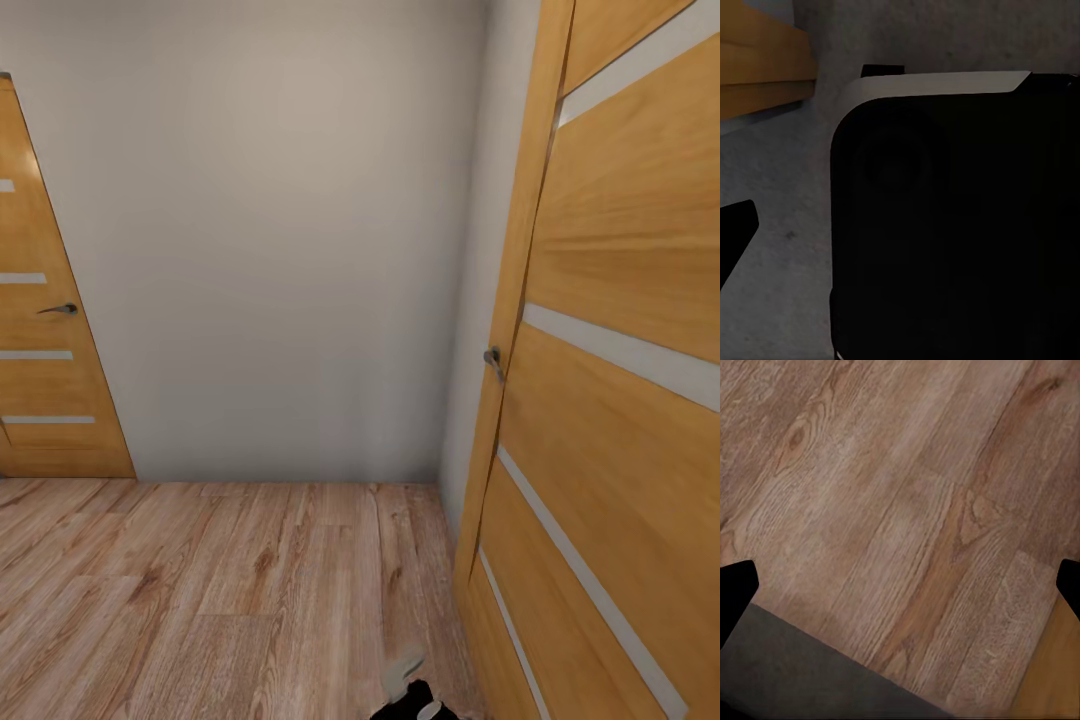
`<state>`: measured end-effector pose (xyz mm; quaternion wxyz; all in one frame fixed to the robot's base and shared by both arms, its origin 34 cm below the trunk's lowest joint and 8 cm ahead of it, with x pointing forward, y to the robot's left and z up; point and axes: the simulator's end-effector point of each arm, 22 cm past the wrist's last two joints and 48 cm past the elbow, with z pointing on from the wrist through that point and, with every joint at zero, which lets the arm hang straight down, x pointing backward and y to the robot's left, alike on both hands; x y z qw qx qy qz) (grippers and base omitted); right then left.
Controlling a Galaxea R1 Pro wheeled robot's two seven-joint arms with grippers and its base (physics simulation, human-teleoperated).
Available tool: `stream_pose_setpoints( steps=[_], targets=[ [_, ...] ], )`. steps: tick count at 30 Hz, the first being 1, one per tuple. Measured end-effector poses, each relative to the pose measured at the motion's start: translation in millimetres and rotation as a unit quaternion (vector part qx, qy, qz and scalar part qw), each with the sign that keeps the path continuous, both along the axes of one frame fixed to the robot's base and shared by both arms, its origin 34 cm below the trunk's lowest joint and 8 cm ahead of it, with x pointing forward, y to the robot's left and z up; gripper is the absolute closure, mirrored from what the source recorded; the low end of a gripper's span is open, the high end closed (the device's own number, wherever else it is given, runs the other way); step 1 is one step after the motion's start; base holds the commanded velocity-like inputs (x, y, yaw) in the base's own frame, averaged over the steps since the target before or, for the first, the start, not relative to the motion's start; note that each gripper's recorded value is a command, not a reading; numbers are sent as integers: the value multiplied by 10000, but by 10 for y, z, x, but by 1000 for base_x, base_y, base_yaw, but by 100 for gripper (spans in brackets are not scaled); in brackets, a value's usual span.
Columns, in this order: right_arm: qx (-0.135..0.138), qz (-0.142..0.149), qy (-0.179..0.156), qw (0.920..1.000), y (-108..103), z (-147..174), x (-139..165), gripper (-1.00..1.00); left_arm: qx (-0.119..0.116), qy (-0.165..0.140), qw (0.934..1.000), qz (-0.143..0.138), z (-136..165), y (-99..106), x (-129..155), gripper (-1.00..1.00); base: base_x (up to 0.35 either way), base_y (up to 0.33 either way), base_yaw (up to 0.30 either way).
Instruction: Move the two storage containers from the living room to the garage. In the garage, place one container on the floor and stack the other container on top of it (either order is fine).
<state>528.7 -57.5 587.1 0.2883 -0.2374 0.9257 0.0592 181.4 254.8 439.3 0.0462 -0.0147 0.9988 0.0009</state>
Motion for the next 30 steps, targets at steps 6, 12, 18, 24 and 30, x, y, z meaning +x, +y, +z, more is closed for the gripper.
stream_pose_setpoints(
  steps=[6, 12, 18, 24, 30],
  targets=[
    [-217, -184, 104, 9995, -319, -333, -318, -100, 2, 0, 10000, -1, 0, 8, 0, -100, 0, 0, 0],
    [-236, -176, 316, 9991, -517, -531, -535, -100, 3, 0, 10000, 0, 0, 10, 0, -100, 0, 0, 0],
    [-254, -199, 314, 9990, -611, -585, -574, -100, 3, 0, 10000, 1, 0, 10, 0, -100, 0, 0, 0],
    [-296, -231, 536, 9979, -712, -805, -1028, -100, 2, 0, 10000, 13, 0, 10, 0, -100, 0, 0, 0],
    [-411, -305, 516, 9974, -878, -873, -1109, -100, 0, 0, 10000, 33, 0, 10, 0, -100, 0, 0, 0]
  ],
)
